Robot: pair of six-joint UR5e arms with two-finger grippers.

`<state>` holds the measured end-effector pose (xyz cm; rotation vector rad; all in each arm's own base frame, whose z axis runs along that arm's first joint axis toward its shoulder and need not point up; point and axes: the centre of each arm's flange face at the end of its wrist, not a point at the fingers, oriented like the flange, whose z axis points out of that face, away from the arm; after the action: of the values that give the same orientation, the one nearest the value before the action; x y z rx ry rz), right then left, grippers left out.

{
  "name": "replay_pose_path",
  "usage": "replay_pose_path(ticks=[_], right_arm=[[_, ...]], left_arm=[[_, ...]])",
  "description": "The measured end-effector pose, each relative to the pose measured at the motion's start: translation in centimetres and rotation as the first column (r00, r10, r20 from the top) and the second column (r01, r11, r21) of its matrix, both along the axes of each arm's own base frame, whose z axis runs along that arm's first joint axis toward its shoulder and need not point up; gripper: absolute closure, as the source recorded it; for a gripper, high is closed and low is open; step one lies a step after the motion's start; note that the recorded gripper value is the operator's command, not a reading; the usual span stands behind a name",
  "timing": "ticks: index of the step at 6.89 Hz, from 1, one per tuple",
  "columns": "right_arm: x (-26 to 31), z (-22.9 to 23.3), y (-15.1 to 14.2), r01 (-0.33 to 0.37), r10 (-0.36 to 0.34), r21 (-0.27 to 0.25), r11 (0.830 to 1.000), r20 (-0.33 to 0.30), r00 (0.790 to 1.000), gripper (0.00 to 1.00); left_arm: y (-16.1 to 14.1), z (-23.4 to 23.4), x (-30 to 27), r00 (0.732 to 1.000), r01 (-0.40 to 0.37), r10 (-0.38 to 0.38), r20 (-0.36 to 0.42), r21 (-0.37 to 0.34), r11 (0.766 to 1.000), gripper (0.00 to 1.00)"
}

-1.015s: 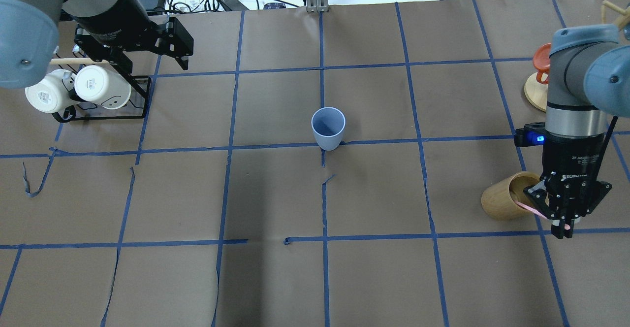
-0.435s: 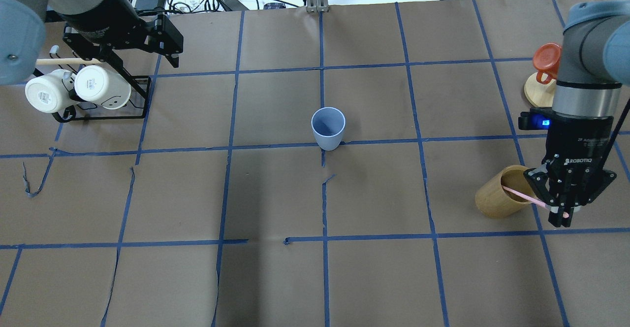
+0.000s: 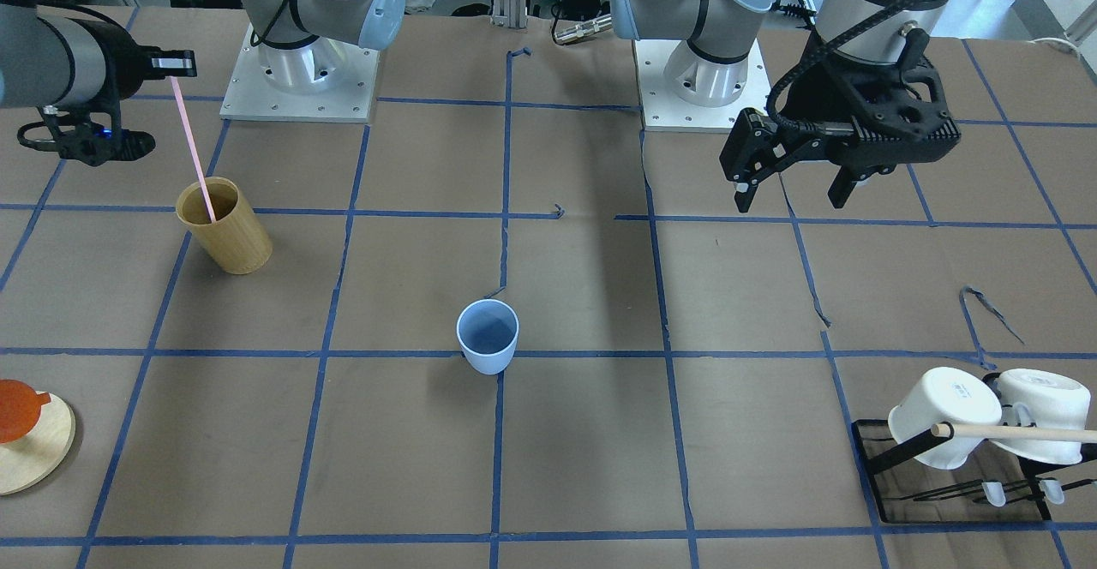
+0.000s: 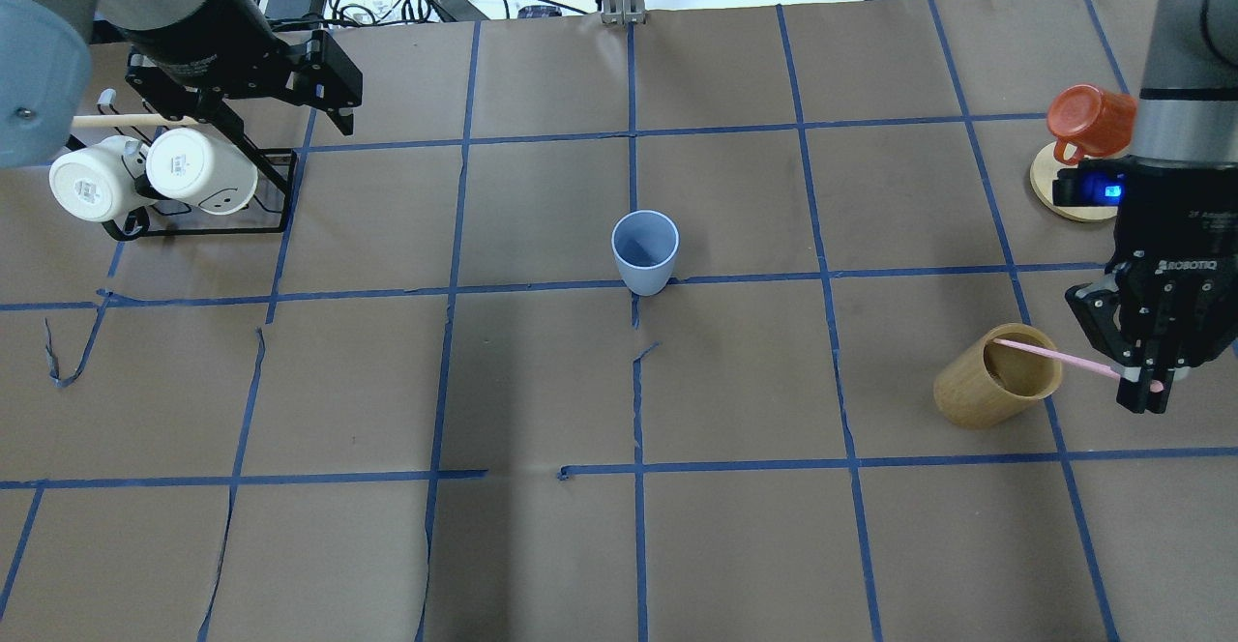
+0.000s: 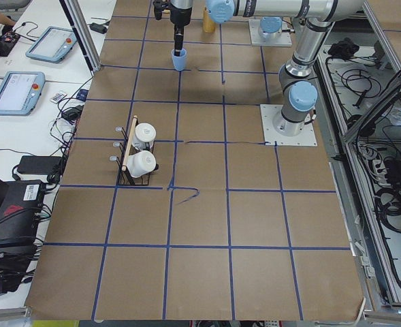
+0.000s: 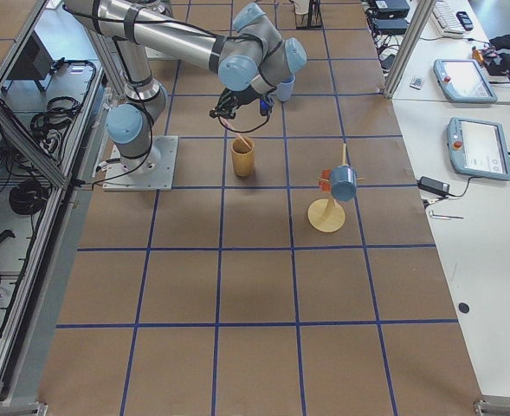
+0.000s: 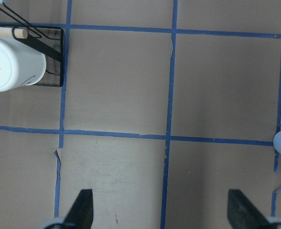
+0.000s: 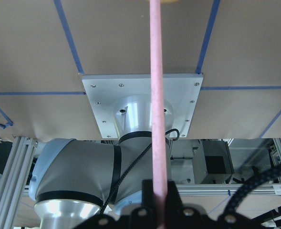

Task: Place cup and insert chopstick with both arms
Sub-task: 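Carry the chopstick with the right gripper over the blue cup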

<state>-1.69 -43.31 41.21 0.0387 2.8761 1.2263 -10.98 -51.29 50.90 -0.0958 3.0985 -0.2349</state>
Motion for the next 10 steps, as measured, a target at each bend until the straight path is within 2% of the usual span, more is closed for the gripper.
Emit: replay_pose_path(ticks=[1, 2, 3, 4, 5, 6, 7, 8, 10], right_arm=[[0.5, 3.1, -0.7, 0.079, -0.079, -0.035, 0.996, 0.001, 0.997, 1.00], [1.7, 5.6, -1.2, 0.215, -0.214, -0.064, 0.975, 0.022, 0.977, 1.00], [3.1, 7.0, -1.7, 0.348, -0.344, -0.064, 0.935, 0.064, 0.937, 1.00], [5.0, 7.5, -2.5, 0.477, -0.470, -0.043, 0.878, 0.114, 0.875, 1.00], [7.8, 7.7, -3.6, 0.600, -0.593, -0.009, 0.800, 0.151, 0.791, 1.00], [11.2, 7.6, -5.2, 0.700, -0.693, 0.037, 0.713, 0.184, 0.697, 1.00], [14.4, 7.0, -7.2, 0.773, -0.772, 0.105, 0.626, 0.220, 0.596, 1.00], [16.3, 6.2, -9.1, 0.813, -0.826, 0.182, 0.553, 0.248, 0.506, 1.00], [17.7, 3.9, -12.1, 0.837, -0.895, 0.334, 0.433, 0.265, 0.358, 1.00]], left_arm=[[0.0, 0.0, 0.0, 1.000, 0.001, -0.001, 0.000, 0.001, 1.000, 0.00], [0.0, 0.0, -0.1, 1.000, 0.001, -0.001, 0.000, 0.001, 1.000, 0.00], [0.0, 0.0, -0.1, 1.000, 0.001, -0.001, 0.000, 0.002, 1.000, 0.00], [0.0, -0.1, -0.1, 1.000, 0.002, -0.002, 0.000, 0.003, 1.000, 0.00], [0.0, -0.2, -0.1, 1.000, 0.003, -0.003, 0.001, 0.006, 1.000, 0.00], [0.1, -0.2, -0.2, 1.000, 0.004, -0.004, 0.001, 0.008, 1.000, 0.00], [0.2, -0.3, -0.2, 1.000, 0.004, -0.004, 0.001, 0.009, 1.000, 0.00], [0.3, -0.3, -0.2, 1.000, 0.004, -0.004, 0.001, 0.010, 1.000, 0.00], [0.4, -0.4, -0.2, 1.000, 0.004, -0.004, 0.001, 0.012, 1.000, 0.00]])
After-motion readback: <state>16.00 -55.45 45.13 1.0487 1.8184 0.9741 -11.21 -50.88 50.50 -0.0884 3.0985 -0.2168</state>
